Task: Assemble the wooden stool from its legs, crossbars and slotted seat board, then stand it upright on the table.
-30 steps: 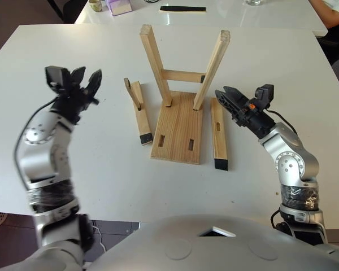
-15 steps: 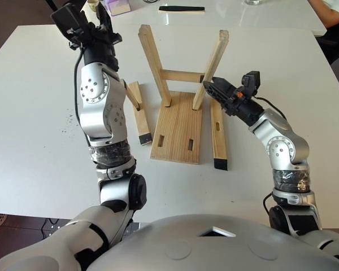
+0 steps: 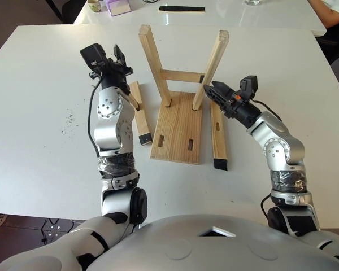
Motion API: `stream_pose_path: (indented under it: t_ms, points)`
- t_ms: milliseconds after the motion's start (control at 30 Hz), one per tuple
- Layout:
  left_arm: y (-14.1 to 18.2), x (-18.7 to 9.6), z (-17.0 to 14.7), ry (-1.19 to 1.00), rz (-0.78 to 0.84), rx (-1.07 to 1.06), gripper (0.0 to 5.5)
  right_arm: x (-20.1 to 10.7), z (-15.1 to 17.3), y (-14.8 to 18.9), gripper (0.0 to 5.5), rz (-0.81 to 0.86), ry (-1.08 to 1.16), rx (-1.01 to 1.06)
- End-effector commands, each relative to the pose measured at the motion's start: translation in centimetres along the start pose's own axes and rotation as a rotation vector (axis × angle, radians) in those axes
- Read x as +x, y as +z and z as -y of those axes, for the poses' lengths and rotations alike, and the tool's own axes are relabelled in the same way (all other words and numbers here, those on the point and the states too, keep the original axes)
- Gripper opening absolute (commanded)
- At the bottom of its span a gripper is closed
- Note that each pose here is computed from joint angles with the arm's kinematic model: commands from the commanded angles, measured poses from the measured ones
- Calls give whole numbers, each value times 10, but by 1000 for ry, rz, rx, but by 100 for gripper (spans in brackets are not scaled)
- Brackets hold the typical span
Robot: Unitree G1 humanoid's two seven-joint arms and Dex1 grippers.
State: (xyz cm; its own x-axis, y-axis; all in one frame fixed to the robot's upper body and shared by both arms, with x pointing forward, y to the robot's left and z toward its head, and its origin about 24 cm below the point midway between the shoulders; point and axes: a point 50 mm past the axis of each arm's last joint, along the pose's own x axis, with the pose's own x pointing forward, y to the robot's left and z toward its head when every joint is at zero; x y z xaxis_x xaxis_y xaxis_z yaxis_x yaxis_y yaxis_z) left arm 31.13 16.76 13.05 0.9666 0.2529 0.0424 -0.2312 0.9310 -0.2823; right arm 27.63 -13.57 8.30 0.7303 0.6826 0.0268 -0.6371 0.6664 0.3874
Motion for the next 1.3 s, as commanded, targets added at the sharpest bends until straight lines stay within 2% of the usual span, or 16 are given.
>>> stream_pose_path:
  t_ms: [33,233,367,467,500,600,733,800,967,1100,1300]
  points:
    - [-36,-2,-4,16,-155,0,233,4,1,3,231,-5,4,-17]
    - [8,4,-2,23,73,-44,233,3,1,4,231,-5,12,-19]
    - [64,-7,1,47,320,-8,233,2,1,4,231,-7,13,-16]
    - [81,-19,-6,100,373,28,233,-2,1,0,231,-13,-1,-12]
    - [79,-23,-15,158,341,30,233,-4,1,-1,231,-13,-6,-11]
    - [43,-46,-49,326,80,57,233,-8,0,-2,231,-11,-18,-5]
    - [12,-84,-62,328,-148,118,233,-11,3,-3,231,-31,-21,-19]
    - [-3,-95,-57,266,-258,103,233,-13,2,-6,231,-41,-25,-19]
    - [-42,-94,-23,-24,-568,101,306,-16,1,-13,231,-66,-39,-14]
    - [-51,-92,-19,-21,-632,107,365,-12,5,-8,231,-72,-34,-28]
    - [-55,-84,-18,-19,-657,148,368,-9,8,-7,231,-76,-27,-41]
